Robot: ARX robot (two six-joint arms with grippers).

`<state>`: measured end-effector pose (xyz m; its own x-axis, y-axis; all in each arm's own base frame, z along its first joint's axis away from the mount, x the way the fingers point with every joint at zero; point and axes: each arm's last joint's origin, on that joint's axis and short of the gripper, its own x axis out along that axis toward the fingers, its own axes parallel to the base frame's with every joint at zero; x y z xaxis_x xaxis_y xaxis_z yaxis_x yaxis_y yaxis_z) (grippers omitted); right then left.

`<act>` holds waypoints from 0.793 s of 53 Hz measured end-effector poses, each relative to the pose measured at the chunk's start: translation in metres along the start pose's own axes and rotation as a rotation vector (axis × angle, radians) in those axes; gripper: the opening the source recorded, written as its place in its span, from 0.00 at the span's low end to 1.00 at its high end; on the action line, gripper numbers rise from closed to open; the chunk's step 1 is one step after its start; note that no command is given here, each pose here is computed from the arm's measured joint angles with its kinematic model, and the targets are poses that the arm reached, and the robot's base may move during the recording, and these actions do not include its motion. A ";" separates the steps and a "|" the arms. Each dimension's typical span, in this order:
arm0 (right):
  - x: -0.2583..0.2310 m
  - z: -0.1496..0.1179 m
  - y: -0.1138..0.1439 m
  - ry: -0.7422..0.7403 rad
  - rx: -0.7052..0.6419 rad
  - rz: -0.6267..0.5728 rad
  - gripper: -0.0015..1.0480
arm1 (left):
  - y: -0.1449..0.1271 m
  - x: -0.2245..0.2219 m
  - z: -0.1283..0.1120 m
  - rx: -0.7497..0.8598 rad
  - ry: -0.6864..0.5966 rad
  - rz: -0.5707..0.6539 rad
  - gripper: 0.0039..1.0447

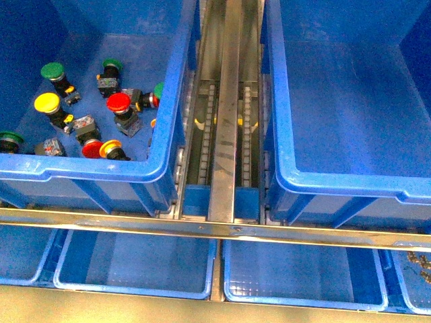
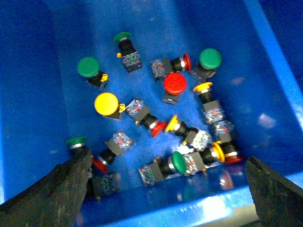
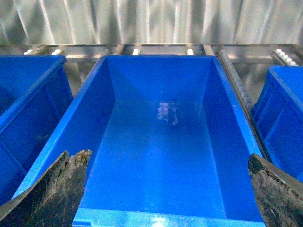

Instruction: Pick red and yellow buttons and place in box

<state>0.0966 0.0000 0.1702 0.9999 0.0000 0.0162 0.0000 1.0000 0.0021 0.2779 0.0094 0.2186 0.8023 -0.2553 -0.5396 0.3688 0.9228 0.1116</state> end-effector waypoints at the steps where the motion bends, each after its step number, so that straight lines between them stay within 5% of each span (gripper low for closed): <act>1: 0.000 0.000 0.000 0.000 0.000 0.000 0.94 | 0.001 0.005 0.000 0.017 0.006 0.001 0.93; 25: 0.000 0.000 0.000 0.000 0.000 0.000 0.94 | 0.017 0.105 -0.001 0.203 0.114 0.067 0.93; 42: 0.000 0.000 0.000 0.000 0.000 0.000 0.94 | 0.004 0.154 -0.010 0.220 0.155 0.038 0.93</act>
<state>0.0966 0.0000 0.1702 0.9999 0.0000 0.0162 0.0000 1.0000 0.0021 0.3986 -0.0232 0.1273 0.7422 -0.1588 -0.6511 0.4464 0.8418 0.3036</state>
